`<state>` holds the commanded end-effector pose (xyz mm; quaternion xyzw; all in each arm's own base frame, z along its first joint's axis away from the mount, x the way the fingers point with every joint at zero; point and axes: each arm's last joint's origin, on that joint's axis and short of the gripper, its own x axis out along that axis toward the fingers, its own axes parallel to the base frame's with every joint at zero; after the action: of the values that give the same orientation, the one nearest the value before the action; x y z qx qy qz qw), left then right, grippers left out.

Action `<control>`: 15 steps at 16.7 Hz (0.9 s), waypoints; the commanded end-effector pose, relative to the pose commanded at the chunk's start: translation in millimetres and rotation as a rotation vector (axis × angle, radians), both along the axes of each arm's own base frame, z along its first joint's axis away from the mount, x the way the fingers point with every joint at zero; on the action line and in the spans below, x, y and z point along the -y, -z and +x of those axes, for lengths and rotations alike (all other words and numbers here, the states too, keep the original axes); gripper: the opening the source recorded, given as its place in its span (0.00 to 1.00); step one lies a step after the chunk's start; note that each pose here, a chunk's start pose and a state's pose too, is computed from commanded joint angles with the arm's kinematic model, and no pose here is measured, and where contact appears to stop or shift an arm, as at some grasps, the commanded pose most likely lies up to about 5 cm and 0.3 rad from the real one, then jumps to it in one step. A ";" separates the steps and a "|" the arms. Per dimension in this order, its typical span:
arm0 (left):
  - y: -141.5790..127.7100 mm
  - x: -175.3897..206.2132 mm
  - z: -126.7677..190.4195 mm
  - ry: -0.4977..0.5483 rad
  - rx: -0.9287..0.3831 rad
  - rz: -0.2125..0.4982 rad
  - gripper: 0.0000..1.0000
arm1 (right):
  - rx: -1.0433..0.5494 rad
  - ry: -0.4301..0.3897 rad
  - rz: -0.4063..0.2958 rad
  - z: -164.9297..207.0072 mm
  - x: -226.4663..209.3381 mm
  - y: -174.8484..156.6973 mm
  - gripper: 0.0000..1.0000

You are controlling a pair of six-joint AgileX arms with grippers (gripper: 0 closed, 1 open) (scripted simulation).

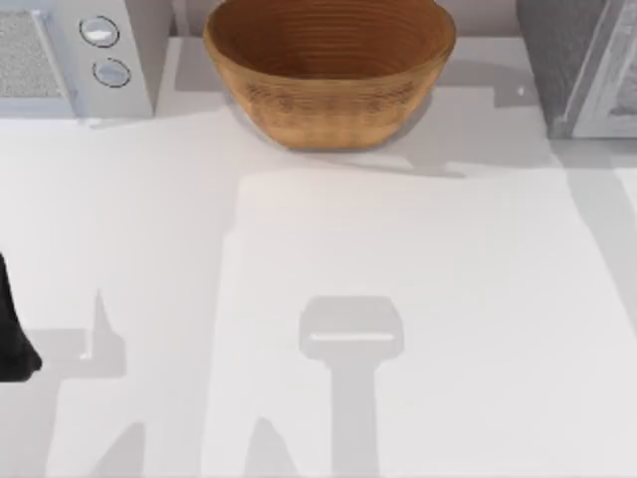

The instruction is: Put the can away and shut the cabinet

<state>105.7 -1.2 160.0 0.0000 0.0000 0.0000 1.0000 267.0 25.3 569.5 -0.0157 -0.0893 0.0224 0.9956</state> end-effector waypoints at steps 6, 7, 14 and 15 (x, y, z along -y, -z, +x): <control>0.0 0.0 0.0 0.000 0.000 0.000 1.00 | -0.052 -0.006 -0.019 -99.7 14.4 110.1 1.00; 0.0 0.0 0.0 0.000 0.000 0.000 1.00 | -0.074 -0.005 -0.020 -111.2 16.3 140.0 1.00; 0.0 0.0 0.0 0.000 0.000 0.000 1.00 | -0.152 0.020 0.004 -159.4 24.2 329.3 1.00; 0.0 0.0 0.0 0.000 0.000 0.000 1.00 | -0.156 0.025 0.010 -161.2 24.8 348.5 1.00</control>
<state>105.7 -1.2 160.0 0.0000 0.0000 0.0000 1.0000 105.8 0.5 221.0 -0.0102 -0.0113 0.0109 0.9998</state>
